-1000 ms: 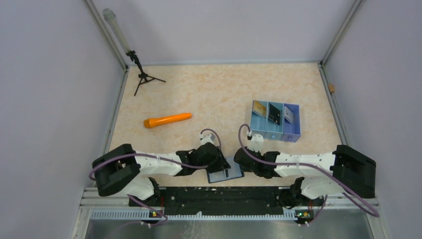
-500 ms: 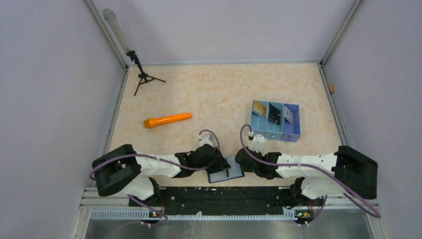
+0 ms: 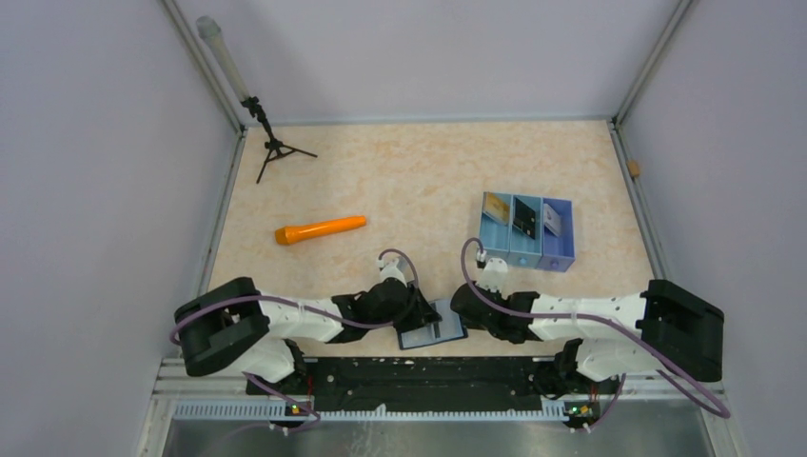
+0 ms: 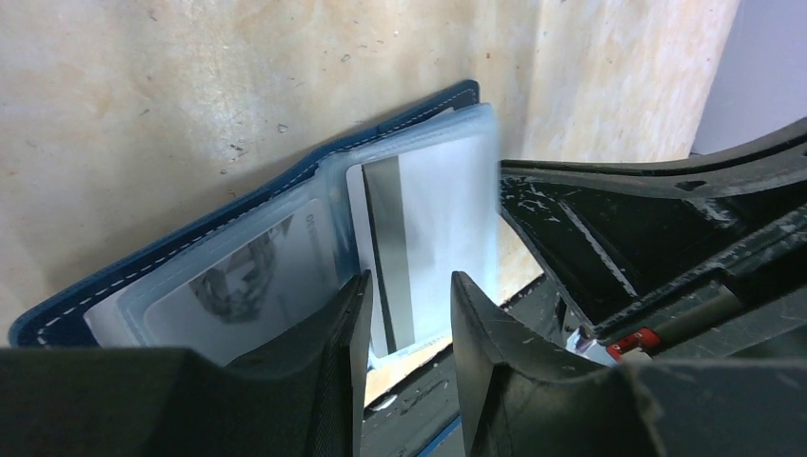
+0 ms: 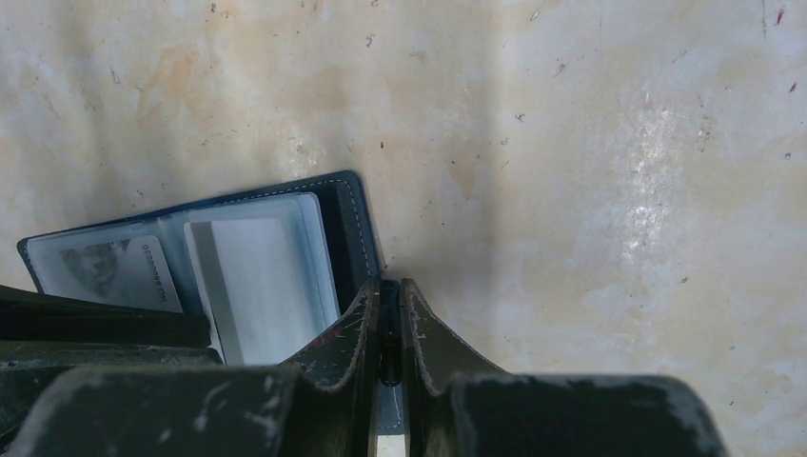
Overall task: Put the credit cards into the card holder
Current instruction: Insert the credit card into the card holder.
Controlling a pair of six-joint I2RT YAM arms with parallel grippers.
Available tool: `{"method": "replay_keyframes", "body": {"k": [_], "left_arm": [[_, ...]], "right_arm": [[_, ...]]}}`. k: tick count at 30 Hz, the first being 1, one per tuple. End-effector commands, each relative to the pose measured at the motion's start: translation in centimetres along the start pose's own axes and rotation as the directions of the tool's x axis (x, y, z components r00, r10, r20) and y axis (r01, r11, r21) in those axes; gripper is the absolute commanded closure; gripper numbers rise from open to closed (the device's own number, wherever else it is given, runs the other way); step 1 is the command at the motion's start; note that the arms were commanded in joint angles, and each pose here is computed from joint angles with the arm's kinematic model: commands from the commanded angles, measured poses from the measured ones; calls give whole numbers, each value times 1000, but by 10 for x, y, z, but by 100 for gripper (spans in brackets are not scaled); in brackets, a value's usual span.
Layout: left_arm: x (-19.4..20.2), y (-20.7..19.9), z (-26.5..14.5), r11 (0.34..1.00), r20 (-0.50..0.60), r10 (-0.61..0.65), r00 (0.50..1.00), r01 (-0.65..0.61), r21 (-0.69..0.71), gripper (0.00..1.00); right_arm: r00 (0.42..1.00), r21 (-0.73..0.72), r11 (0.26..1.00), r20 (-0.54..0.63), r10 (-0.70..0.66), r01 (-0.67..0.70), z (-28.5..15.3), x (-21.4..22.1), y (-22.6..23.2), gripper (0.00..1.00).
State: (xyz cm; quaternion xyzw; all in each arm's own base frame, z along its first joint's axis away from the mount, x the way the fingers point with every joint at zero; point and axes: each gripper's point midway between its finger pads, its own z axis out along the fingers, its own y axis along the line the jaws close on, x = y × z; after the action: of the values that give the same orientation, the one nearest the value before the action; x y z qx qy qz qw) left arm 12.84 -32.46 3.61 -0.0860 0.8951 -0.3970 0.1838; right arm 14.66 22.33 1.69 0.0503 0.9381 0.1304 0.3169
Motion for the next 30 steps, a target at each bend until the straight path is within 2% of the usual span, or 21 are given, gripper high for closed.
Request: {"method": "replay_keyframes", "body": {"k": [1, 7, 11, 13, 15, 17, 20, 24, 27, 30], "left_arm": [[-10, -39, -9, 988, 40, -13, 999, 7, 154, 61], [-15, -42, -20, 981, 73, 11, 997, -25, 192, 59], [-18, -37, -24, 985, 83, 21, 996, -35, 171, 53], [-22, -32, -28, 989, 86, 36, 996, -48, 143, 48], [-26, -30, -36, 990, 100, 70, 993, -82, 118, 37], [-33, -27, -46, 990, 127, 105, 986, -116, 83, 28], [-42, -7, -59, 989, 153, 145, 977, -145, -16, 21], [-43, 29, -65, 984, 119, 142, 983, -128, -121, 22], [-40, 34, -65, 984, 104, 141, 985, -129, -119, 23], [-38, 30, -63, 986, 91, 144, 985, -135, -98, 25]], "right_arm": [[993, 99, 992, -98, -72, 82, -1, 29, -40, 100], [994, 94, 993, -87, -63, 71, -4, 26, -41, 100], [996, 81, 995, -71, -55, 61, -9, 20, -39, 100], [997, 57, 997, -59, -47, 50, -14, 16, -35, 89], [998, 15, 999, -43, -35, 36, -20, 10, -29, 75], [999, -31, 999, -27, -23, 22, -27, 4, -22, 68], [1000, -115, 993, 0, -8, 8, -41, -8, -10, 62], [1000, -264, 964, 22, 22, -15, -59, -19, 11, 58], [999, -360, 932, 12, 40, -33, -70, -21, 27, 55], [999, -378, 925, -20, 37, -41, -68, -14, 33, 54]]}}
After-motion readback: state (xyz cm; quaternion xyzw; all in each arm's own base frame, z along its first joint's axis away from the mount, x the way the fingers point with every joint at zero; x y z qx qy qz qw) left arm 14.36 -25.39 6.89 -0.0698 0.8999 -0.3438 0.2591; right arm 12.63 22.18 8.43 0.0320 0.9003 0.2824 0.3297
